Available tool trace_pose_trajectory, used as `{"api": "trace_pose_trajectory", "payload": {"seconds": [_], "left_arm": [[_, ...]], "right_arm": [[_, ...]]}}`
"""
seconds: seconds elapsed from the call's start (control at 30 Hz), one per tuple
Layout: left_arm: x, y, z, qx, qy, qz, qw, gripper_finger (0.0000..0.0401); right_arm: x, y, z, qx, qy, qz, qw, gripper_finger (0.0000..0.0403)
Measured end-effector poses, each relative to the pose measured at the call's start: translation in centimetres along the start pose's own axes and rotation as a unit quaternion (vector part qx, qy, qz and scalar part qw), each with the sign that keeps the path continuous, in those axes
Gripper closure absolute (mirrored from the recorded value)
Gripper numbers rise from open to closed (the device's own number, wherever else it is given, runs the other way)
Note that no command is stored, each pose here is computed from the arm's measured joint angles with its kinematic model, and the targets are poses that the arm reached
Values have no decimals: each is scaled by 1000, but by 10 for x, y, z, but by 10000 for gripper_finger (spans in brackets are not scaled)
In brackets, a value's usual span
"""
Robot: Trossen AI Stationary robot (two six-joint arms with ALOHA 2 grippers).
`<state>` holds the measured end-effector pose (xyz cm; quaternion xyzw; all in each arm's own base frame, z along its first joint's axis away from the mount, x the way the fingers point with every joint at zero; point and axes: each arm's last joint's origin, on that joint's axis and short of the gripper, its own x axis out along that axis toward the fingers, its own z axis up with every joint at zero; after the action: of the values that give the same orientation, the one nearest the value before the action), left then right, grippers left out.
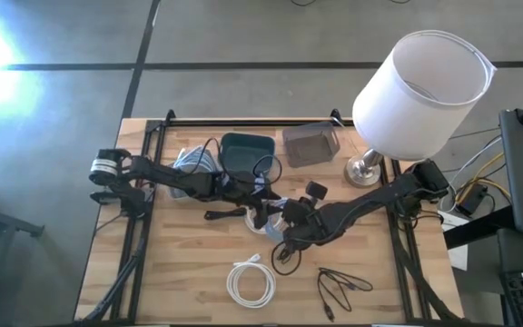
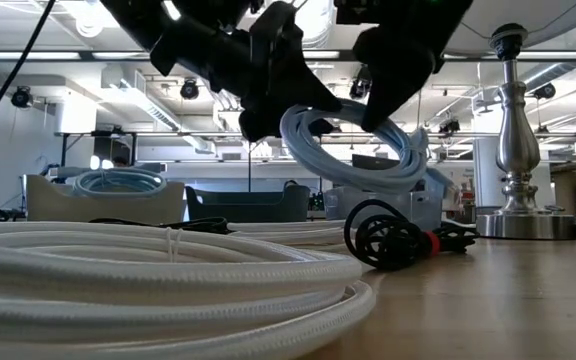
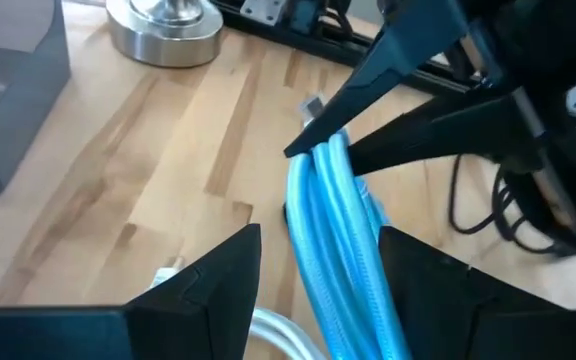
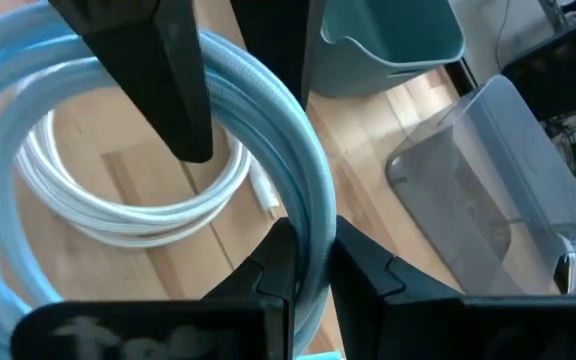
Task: Pick & Place USB Port
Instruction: Put the light blue HDMI cable into the white bin
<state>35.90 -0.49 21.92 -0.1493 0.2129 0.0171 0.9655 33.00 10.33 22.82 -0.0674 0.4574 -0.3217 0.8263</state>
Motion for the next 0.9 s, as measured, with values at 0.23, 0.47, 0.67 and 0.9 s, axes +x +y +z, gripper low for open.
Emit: {"api": "trace_pose_trajectory", "payload": {"seconds": [0.23, 0.47, 0.67, 0.9], "left_arm": [[0, 0, 0, 32, 3, 2, 999, 202], [0, 1, -2, 35, 10, 6, 999, 297], [0, 2, -3, 36, 15, 11, 999, 359], [0, 3, -7, 33, 31, 20, 999, 359]], "right_arm": [[-1, 0, 0, -2, -2, 1, 1000, 365], [-1, 0, 1, 2, -4, 2, 1000, 364], [-1, 0, 2, 7, -6, 4, 1000, 344], [-2, 0, 2, 6, -7, 4, 1000, 301]]}}
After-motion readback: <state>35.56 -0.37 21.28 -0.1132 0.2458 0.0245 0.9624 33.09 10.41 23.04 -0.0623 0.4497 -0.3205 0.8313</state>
